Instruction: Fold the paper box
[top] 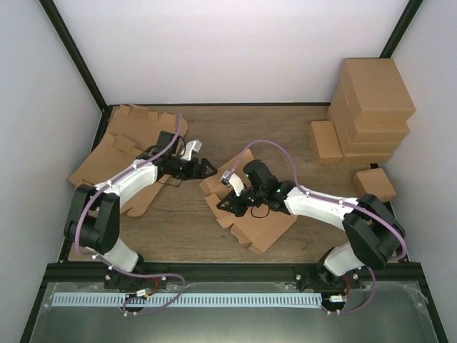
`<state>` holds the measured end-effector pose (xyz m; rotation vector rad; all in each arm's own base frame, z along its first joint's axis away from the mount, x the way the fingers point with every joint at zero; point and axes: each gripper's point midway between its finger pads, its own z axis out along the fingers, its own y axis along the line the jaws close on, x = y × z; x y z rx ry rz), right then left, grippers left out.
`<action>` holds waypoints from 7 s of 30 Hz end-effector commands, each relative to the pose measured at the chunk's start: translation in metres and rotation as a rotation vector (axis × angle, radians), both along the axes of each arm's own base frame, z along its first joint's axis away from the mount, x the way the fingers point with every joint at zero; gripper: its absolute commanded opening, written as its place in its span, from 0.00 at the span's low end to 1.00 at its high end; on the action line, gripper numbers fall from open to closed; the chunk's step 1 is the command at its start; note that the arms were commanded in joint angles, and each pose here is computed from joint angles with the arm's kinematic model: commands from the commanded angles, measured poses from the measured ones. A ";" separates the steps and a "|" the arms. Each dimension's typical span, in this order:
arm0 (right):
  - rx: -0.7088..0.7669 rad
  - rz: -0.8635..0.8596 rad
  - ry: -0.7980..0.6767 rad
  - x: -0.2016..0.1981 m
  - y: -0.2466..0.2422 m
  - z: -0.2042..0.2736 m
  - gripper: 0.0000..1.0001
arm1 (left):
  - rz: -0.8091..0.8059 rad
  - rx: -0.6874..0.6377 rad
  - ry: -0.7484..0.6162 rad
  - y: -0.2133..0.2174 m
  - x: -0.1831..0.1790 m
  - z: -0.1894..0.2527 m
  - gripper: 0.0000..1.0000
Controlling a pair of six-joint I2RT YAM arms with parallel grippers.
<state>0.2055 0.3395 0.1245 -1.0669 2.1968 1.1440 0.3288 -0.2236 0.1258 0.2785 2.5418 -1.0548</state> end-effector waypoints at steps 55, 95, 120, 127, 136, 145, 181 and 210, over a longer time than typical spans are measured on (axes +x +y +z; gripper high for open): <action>-0.217 -0.626 -0.102 0.125 -0.116 -0.030 0.45 | -0.299 0.252 -0.176 -0.033 -0.037 0.021 0.04; -0.003 -0.669 0.017 0.126 -0.161 -0.005 0.58 | -0.282 0.623 -0.441 -0.051 -0.040 0.028 0.04; 0.219 -0.307 -0.022 0.026 -0.024 -0.001 0.01 | -0.265 0.258 -0.288 -0.089 -0.041 0.050 0.04; 0.285 -0.124 -0.080 -0.035 -0.001 0.011 0.01 | -0.212 0.225 -0.245 -0.081 -0.029 0.048 0.04; 0.275 -0.138 -0.061 -0.033 0.019 -0.008 0.01 | -0.106 0.206 -0.157 -0.066 -0.018 0.027 0.04; 0.153 -0.231 0.002 -0.011 0.031 -0.050 0.01 | -0.005 0.092 -0.024 -0.035 -0.015 -0.033 0.04; 0.019 -0.286 -0.046 -0.008 0.023 -0.032 0.02 | 0.006 0.238 -0.085 -0.010 -0.024 -0.069 0.04; -0.054 -0.772 -0.036 0.092 -0.137 -0.012 0.24 | -0.217 0.961 -0.596 -0.049 -0.036 0.028 0.06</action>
